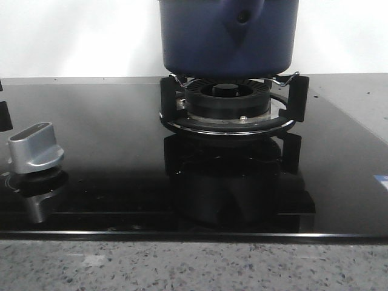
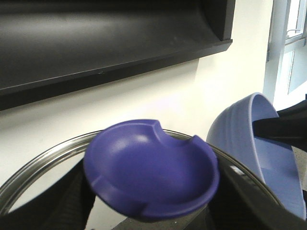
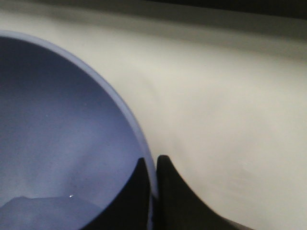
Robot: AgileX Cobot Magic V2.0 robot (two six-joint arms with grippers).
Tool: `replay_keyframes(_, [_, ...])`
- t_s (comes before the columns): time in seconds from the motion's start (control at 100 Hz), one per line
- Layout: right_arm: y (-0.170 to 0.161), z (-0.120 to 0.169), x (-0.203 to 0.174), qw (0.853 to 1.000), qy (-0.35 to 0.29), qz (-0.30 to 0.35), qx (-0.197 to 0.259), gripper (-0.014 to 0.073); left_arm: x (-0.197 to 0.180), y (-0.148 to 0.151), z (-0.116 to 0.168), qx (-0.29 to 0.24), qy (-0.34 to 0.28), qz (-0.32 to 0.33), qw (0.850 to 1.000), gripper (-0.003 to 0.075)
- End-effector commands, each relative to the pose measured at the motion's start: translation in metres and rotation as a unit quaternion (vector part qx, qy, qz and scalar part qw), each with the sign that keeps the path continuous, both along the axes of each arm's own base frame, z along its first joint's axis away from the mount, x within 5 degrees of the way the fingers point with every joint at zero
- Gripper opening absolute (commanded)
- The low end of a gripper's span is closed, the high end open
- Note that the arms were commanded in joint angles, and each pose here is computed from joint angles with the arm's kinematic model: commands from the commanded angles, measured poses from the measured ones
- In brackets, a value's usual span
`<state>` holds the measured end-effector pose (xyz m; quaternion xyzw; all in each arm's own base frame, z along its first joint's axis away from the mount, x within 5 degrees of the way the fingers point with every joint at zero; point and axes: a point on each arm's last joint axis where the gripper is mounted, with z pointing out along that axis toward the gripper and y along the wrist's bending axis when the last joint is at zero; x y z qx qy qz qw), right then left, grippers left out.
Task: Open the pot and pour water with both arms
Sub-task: 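Tilt the bowl over the open pot with the right gripper to pour water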
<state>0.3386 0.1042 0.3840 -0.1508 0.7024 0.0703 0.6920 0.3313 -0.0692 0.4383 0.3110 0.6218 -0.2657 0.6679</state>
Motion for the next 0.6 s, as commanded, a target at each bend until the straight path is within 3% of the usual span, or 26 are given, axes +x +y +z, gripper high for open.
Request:
replay_keyframes(0.0, [-0.002,0.033,-0.016,0.992,-0.122,0.015,0.033,-0.0045,-0.019,0.001,0.033,-0.046,-0.039,-0.003,0.998,0.0304])
replay_keyframes(0.25, [-0.001,0.022,-0.020,0.985,-0.163,0.025,0.044,-0.0045,-0.019,0.001,0.033,-0.046,-0.039,-0.003,0.998,0.0304])
replay_keyframes(0.49, [-0.004,0.022,-0.021,0.978,-0.206,0.010,0.026,-0.0045,-0.019,0.001,0.033,-0.046,-0.039,-0.003,0.998,0.0304])
replay_keyframes(0.59, [-0.004,0.022,-0.020,0.974,-0.227,0.001,-0.003,-0.0045,-0.019,0.001,0.033,-0.046,-0.039,-0.003,0.998,0.0304])
